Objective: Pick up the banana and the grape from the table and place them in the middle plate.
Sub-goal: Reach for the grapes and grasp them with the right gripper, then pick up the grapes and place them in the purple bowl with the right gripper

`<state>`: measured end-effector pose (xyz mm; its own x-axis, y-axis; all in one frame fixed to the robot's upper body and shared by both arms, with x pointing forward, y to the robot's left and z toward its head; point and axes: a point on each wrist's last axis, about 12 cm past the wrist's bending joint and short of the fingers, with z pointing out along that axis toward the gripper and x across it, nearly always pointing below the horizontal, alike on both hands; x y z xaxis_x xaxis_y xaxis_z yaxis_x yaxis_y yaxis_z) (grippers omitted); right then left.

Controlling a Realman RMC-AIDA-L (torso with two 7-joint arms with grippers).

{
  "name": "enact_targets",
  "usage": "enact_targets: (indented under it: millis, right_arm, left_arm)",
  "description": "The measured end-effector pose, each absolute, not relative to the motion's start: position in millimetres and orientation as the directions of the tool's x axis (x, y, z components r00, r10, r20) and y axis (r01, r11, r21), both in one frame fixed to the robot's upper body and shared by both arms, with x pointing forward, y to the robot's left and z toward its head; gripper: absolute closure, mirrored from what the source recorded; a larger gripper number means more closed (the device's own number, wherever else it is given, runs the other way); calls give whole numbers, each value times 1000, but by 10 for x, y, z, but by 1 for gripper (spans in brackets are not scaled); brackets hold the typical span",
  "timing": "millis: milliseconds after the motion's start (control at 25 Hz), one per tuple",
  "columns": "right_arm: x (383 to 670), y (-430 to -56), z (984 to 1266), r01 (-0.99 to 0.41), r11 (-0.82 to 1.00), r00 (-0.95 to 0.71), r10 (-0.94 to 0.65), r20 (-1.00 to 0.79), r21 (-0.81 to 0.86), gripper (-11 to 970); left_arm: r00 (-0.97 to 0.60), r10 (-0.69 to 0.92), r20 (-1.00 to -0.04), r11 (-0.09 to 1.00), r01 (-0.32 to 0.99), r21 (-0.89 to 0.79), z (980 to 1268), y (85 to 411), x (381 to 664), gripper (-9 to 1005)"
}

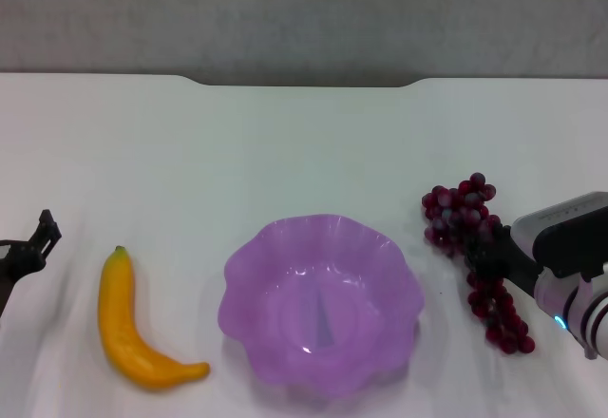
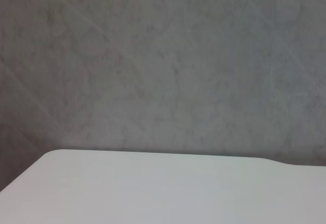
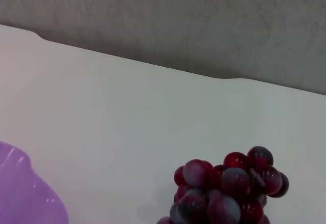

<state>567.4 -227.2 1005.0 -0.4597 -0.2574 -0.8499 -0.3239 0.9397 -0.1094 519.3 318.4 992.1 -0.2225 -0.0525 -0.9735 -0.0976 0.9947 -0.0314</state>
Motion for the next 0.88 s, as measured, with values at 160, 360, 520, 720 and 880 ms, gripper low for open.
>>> enact_targets:
  millis: [160,360,520,720,880]
  right_arm:
    - [5674,-2272,10049,-324,940,-460,-257,-850,-109,599]
    - [5674,-2272,10049,-323,940,-460,-256,-850,-108,602]
    - [5674,-2272,10049,-323,940,-460,-256,-850,-108,605]
    - [5674,-2270,10050,-323,940,-460,-256,-850,-108,606]
    - [5675,-2268,10052,-324,940,-459,-255,-851,-107,607]
  left_arm:
    - [-222,-52,-974,995,-96,-31,9920,3179,5192,114]
    - [-223,-53,-973,995,-96,-32,9919,3177,5191,114]
    - [-221,-54,-974,995,-95,-34,9921,3170,5194,114]
    - [-220,-55,-974,995,-96,-35,9923,3170,5196,114]
    - [-221,-55,-974,995,-95,-35,9923,3169,5196,114]
